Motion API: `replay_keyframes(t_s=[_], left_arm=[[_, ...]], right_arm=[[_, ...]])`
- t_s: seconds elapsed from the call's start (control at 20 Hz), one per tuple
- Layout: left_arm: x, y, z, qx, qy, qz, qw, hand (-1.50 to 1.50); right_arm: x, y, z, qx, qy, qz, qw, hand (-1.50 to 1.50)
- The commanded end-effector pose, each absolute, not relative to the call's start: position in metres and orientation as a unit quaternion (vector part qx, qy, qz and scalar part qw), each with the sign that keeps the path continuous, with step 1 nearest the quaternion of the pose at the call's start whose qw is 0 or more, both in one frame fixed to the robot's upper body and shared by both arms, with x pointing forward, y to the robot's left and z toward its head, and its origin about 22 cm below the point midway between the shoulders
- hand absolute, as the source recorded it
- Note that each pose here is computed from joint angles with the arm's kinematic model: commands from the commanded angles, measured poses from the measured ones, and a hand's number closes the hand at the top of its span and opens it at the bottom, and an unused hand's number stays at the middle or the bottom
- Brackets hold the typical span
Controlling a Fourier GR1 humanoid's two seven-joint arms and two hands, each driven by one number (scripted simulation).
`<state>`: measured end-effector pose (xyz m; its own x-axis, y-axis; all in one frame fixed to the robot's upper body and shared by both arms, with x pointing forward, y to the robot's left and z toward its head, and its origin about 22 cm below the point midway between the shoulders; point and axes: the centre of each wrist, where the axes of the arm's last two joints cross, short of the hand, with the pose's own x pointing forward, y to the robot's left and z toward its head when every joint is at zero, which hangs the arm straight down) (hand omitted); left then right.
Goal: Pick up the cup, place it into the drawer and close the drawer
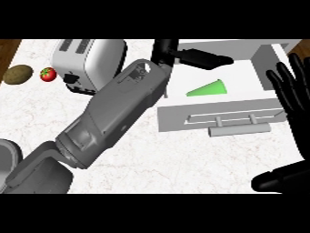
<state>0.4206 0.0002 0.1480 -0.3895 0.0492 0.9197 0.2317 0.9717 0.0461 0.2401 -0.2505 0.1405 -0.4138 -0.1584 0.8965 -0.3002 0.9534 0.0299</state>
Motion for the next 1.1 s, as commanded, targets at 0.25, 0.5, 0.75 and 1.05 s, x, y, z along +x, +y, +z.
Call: replay_keyframes(t_s=[0.25, 0.5, 0.75, 1.05], left_arm=[[0.423, 0.024, 0.149, -0.132, -0.824, -0.019, 0.551, -1.5], [0.414, 0.058, 0.137, -0.141, -0.819, 0.02, 0.556, -1.5], [0.402, 0.107, 0.139, -0.12, -0.812, 0.049, 0.569, -1.5], [0.362, 0.178, 0.11, -0.112, -0.809, 0.058, 0.575, -1.5]], right_arm=[[0.219, -0.263, 0.141, 0.129, -0.837, 0.112, 0.519, 1.5], [0.212, -0.265, 0.146, 0.071, -0.819, 0.213, 0.527, 1.5], [0.212, -0.271, 0.162, 0.033, -0.806, 0.248, 0.537, 1.5], [0.218, -0.266, 0.141, -0.003, -0.784, 0.258, 0.565, 1.5]])
